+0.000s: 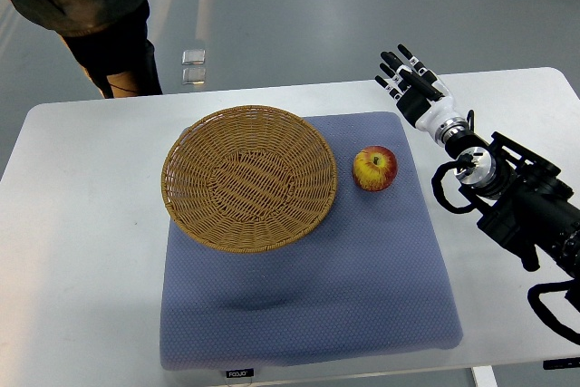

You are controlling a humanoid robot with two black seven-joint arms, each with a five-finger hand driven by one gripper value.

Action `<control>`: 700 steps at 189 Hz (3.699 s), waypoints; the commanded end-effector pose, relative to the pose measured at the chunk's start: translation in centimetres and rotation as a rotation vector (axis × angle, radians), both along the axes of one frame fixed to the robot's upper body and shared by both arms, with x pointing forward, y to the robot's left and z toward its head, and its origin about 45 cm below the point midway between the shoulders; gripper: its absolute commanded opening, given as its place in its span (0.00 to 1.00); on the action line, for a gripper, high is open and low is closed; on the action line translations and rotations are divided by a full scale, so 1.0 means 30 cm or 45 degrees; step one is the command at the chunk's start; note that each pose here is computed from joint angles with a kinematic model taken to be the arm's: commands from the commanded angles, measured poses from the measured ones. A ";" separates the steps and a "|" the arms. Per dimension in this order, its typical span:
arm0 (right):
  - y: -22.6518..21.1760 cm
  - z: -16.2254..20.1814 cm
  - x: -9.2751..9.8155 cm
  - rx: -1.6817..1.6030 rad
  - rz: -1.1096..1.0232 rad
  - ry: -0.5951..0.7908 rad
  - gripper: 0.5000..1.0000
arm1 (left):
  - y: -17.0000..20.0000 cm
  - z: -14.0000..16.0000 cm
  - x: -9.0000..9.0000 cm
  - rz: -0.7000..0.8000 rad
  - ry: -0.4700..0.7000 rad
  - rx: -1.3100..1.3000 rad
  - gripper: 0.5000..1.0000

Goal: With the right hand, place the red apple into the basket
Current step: 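Raise the right hand and swing it over toward the apple, then lower the right hand down around the red-yellow apple, then close the right hand fingers on the apple and lift it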

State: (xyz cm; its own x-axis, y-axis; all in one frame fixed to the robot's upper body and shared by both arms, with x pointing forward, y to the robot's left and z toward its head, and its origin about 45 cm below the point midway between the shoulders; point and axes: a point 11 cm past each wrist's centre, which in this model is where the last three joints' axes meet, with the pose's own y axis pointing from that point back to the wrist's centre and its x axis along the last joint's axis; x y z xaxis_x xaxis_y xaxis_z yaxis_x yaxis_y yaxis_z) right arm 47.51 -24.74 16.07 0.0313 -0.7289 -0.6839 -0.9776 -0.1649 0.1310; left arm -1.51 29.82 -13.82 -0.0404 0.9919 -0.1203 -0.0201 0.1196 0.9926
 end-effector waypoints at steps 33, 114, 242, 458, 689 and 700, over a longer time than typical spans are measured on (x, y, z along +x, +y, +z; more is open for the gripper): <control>-0.011 0.010 0.005 -0.022 0.008 -0.007 0.85 | -0.002 0.000 0.002 0.006 -0.002 -0.006 1.00; 0.071 0.526 0.145 -1.242 0.851 -0.306 0.85 | 0.000 0.000 0.001 0.004 -0.001 -0.004 1.00; 0.287 0.547 -0.101 -2.527 1.744 -0.147 0.85 | -0.010 0.001 0.003 0.006 -0.003 -0.020 1.00; 0.179 0.228 -0.081 -2.463 1.645 -0.014 0.85 | -0.004 0.000 0.001 0.000 -0.001 -0.004 1.00; 0.122 0.426 -0.028 -2.543 1.584 -0.102 0.04 | 0.001 0.000 0.000 0.001 0.000 0.002 1.00; 0.146 0.538 -0.025 -2.560 1.599 -0.134 0.05 | 0.001 0.000 0.000 0.000 0.002 0.002 1.00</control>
State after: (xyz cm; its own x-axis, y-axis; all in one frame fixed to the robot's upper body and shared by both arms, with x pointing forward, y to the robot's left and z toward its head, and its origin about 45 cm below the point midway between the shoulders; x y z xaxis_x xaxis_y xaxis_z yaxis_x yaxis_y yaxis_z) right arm 46.48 -21.26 27.11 0.7954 0.1307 0.5918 -0.5589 -0.2194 0.7997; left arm -1.50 29.84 -13.82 -0.0412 0.9921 -0.1187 -0.0203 0.1179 0.9928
